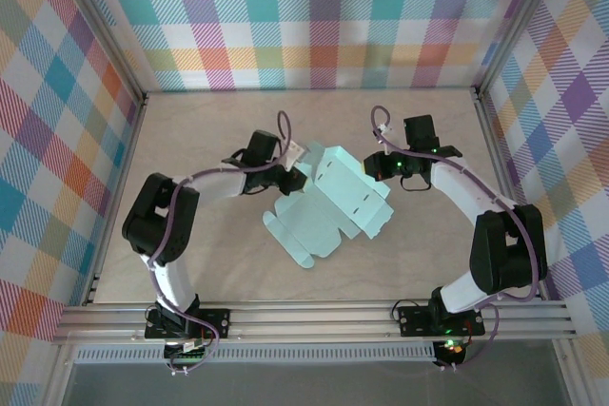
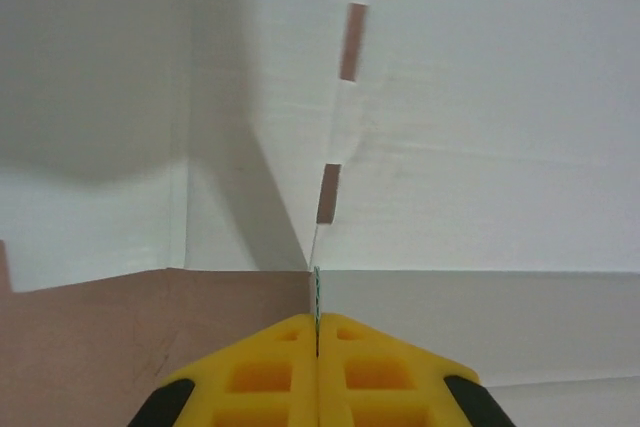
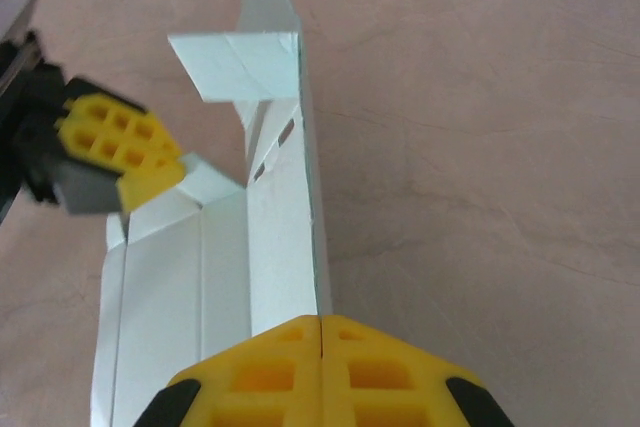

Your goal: Fold the paper box

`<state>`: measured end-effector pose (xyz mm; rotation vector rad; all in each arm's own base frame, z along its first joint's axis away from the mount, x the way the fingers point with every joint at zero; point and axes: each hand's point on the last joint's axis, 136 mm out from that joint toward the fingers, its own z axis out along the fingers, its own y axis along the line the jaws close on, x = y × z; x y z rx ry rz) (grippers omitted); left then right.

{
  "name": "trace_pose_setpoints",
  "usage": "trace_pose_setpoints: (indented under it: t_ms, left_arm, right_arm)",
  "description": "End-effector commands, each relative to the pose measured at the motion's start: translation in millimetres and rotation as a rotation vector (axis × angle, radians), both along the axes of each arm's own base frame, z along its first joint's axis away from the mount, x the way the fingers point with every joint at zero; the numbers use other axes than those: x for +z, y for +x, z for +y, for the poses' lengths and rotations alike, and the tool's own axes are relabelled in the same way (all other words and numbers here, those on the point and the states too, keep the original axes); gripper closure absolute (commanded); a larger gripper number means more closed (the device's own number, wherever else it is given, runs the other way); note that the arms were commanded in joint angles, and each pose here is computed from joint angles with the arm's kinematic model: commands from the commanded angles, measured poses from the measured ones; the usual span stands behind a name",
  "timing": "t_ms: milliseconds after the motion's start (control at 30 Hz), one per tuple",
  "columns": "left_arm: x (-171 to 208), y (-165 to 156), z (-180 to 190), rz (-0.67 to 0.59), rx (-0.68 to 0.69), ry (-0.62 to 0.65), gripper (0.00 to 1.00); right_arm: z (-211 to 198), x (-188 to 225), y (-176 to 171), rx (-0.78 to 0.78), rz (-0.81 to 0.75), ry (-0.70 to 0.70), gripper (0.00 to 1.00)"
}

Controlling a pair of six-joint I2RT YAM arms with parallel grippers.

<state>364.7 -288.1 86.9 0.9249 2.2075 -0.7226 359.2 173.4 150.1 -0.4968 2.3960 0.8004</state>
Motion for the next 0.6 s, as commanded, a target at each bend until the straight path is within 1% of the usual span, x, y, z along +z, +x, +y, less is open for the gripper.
trace_pose_setpoints:
  t_ms: [0, 133, 300, 467, 567]
  left_arm:
    - [21.6, 3.8, -11.4, -0.251, 0.028, 0.071, 0.95]
    - [22.7, -6.5, -23.2, -0.400, 0.051, 0.159, 0.93]
    - [16.3, -15.0, -34.0, -0.580, 0.077, 0.336, 0.94]
    - [5.6, -18.2, -46.0, -0.692, 0.072, 0.478, 0.94]
    - [-3.6, -19.2, -54.1, -0.721, 0.071, 0.533, 0.93]
  right_arm:
    - [-5.9, 6.1, 11.6, -0.063, -0.020, -0.007, 1.00]
    - [-8.3, 5.0, 13.8, -0.088, -0.022, -0.010, 1.00]
    - [-6.2, 3.3, 15.0, -0.100, -0.022, 0.015, 1.00]
    - [-4.9, -0.7, 15.3, -0.101, -0.017, 0.028, 1.00]
    - [-4.7, -1.4, 15.0, -0.098, -0.020, 0.027, 1.00]
